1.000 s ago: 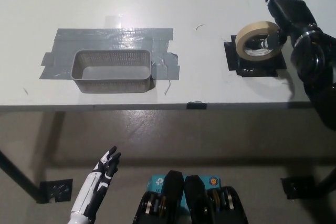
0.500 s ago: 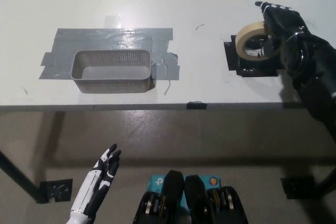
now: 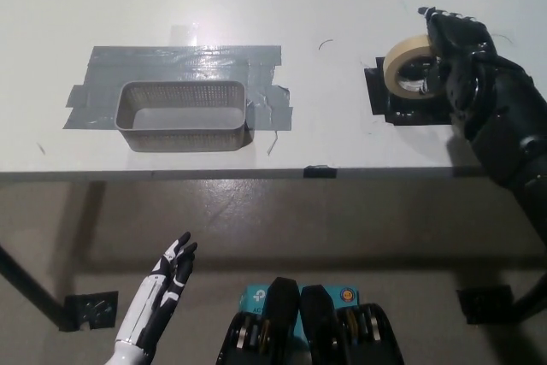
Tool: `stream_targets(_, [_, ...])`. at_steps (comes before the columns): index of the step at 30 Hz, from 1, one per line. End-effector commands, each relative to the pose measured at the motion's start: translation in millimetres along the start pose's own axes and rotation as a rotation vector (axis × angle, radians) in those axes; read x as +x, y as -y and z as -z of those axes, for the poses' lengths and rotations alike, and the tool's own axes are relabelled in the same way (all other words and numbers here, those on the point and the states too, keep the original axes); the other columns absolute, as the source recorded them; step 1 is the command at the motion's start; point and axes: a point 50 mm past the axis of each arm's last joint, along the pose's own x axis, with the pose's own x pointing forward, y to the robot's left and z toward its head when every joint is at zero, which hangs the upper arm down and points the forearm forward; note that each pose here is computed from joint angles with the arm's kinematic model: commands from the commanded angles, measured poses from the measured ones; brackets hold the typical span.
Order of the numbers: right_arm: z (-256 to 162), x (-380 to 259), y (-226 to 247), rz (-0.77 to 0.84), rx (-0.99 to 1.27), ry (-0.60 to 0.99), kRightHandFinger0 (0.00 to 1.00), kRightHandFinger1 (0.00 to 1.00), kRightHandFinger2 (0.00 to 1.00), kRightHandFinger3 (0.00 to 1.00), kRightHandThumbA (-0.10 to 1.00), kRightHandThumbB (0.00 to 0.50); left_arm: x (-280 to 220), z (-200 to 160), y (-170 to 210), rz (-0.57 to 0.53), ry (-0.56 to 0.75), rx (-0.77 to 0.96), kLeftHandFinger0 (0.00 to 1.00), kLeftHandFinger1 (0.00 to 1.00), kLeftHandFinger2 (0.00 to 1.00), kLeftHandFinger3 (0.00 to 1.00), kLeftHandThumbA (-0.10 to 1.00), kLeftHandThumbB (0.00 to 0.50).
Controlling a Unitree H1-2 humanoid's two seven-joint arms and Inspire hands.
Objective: The robot picks the tape placed on the black area with right hand and places it in the small grey container.
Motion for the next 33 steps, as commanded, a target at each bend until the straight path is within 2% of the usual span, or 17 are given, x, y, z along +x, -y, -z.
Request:
stream_targets(1, [-25,3,45,0.177,0.005,0.082,1.0,1.0,1.0,1.0,1.0,0.463,4,-12,-6,0.007,0.043,0.02,1.0,1.0,1.0,1.0,0.93,0.172])
stream_targets(8, [-22,4,33,0.265,0.095,0.146,1.0,1.0,0.98,1.0,0.95,0.43,2,-12,-6,0.016,0.038,0.016,1.0,1.0,1.0,1.0,0.84,0.172])
stream_targets(9, [-21,4,31,0.282,0.114,0.156,1.0,0.87,0.79,0.88,0.91,0.419,1,-12,-6,0.019,0.037,0.012,1.0,1.0,1.0,1.0,0.81,0.172])
stream_targets(10, [-21,5,31,0.283,0.113,0.152,0.64,0.59,0.6,0.76,0.84,0.369,2,-12,-6,0.019,0.037,0.011,1.0,1.0,1.0,1.0,0.81,0.174])
stream_targets(12, [-20,7,29,0.288,0.098,0.145,0.32,0.36,0.44,0.66,0.37,0.2,2,-12,-6,0.019,0.036,0.014,1.0,1.0,1.0,1.0,0.81,0.185])
stream_targets(13, [-20,7,28,0.289,0.099,0.146,0.29,0.33,0.42,0.65,0.32,0.194,2,-12,-6,0.018,0.035,0.014,1.0,1.0,1.0,1.0,0.81,0.186])
stream_targets(14, [-16,8,22,0.294,0.105,0.135,0.0,0.04,0.15,0.34,-0.1,0.236,1,-12,-7,0.017,0.033,0.021,1.0,1.0,1.0,1.0,0.82,0.182])
stream_targets(15, [-10,8,17,0.289,0.097,0.123,0.0,0.05,0.19,0.27,-0.1,0.261,0,-11,-7,0.017,0.034,0.023,1.0,1.0,1.0,1.0,0.83,0.181])
stream_targets(17, [-3,8,10,0.281,0.092,0.108,0.01,0.22,0.55,0.46,-0.1,0.28,-2,-10,-8,0.017,0.032,0.024,1.0,1.0,1.0,1.0,0.83,0.186])
stream_targets(18, [2,8,6,0.271,0.088,0.094,0.0,0.29,0.65,0.53,-0.1,0.303,-2,-11,-8,0.018,0.032,0.025,1.0,1.0,1.0,1.0,0.84,0.183])
stream_targets(20, [8,9,0,0.25,0.064,0.07,0.03,0.39,0.74,0.59,-0.1,0.299,-1,-10,-8,0.021,0.039,0.029,1.0,1.0,1.0,1.0,0.85,0.172])
stream_targets(21, [11,9,-4,0.242,0.054,0.063,0.02,0.4,0.72,0.51,-0.1,0.295,-1,-10,-9,0.026,0.039,0.031,1.0,1.0,1.0,1.0,0.87,0.171])
stream_targets(24, [15,8,-8,0.244,0.042,0.065,0.13,0.47,0.72,0.5,-0.1,0.284,0,-11,-11,0.03,0.044,0.03,1.0,1.0,1.0,1.0,0.87,0.158])
stream_targets(26, [15,8,-7,0.247,0.039,0.076,0.0,0.4,0.72,0.55,-0.1,0.261,0,-12,-12,0.026,0.039,0.037,1.0,1.0,1.0,1.0,0.89,0.166])
stream_targets(28, [12,9,-2,0.255,0.037,0.079,0.06,0.48,0.8,0.58,-0.1,0.271,0,-11,-13,0.023,0.037,0.033,1.0,1.0,1.0,1.0,0.9,0.172])
stream_targets(30, [6,9,5,0.273,0.044,0.094,0.02,0.46,0.77,0.47,-0.1,0.273,0,-11,-13,0.021,0.034,0.028,1.0,1.0,1.0,1.0,0.91,0.168])
stream_targets(33, [-3,9,17,0.308,0.06,0.129,0.05,0.48,0.76,0.47,-0.1,0.248,1,-11,-13,0.025,0.037,0.03,1.0,1.0,1.0,1.0,0.92,0.15])
